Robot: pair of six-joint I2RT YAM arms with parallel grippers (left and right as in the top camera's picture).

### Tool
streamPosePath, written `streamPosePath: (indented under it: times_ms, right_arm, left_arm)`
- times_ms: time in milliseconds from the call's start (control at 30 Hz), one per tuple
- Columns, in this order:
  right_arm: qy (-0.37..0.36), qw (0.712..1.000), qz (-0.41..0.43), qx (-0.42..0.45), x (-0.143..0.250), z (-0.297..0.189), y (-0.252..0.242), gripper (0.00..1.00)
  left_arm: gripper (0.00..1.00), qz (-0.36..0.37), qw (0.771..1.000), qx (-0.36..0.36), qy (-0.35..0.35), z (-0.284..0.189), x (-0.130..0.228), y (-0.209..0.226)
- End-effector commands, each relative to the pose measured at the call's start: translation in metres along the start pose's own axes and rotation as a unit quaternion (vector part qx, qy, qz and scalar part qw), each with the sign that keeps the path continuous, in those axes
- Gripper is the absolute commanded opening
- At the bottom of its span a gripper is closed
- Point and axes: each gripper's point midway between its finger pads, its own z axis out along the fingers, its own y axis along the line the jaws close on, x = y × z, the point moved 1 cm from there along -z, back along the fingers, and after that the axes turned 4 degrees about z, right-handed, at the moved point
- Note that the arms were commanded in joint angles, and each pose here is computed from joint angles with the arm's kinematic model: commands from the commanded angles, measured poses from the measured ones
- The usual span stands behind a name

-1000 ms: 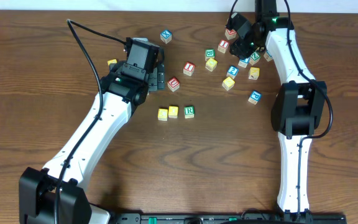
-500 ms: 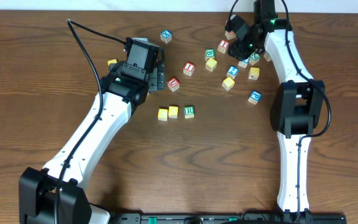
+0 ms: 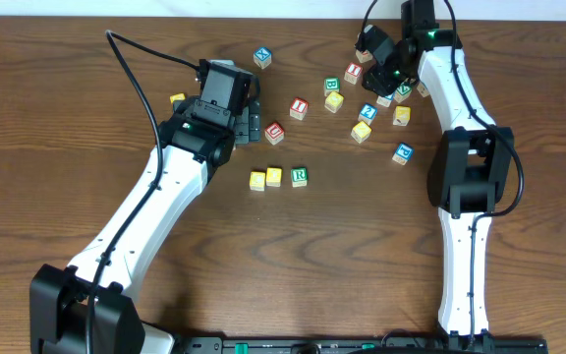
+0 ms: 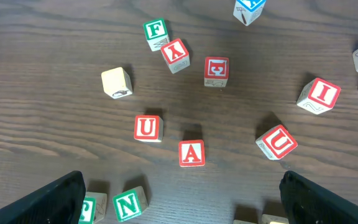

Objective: Spell out CORL
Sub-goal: 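Align the open right gripper over the blue L block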

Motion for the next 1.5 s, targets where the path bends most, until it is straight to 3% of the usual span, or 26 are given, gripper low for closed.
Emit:
streamPosePath:
  times_ms: [0, 833, 1467]
  right_arm:
    - [0.007, 1.000, 0.002, 0.002, 0.006, 0.004, -0.005, 0.54]
    - [0.019, 1.000, 0.022, -0.006, 0.013, 0.007, -0.001, 0.43]
    - [0.029, 0.997, 0.070, 0.003, 0.016, 0.008, -0.002, 0.43]
  left_arm:
    - [0.98, 0.005, 1.000, -0.007, -0.005, -0.003, -0.003, 0.004]
    - [0.98, 0.004, 1.000, -0.007, -0.005, -0.003, -0.003, 0.004]
    - [0.98, 0.005, 1.000, -0.007, -0.004, -0.003, -0.002, 0.004]
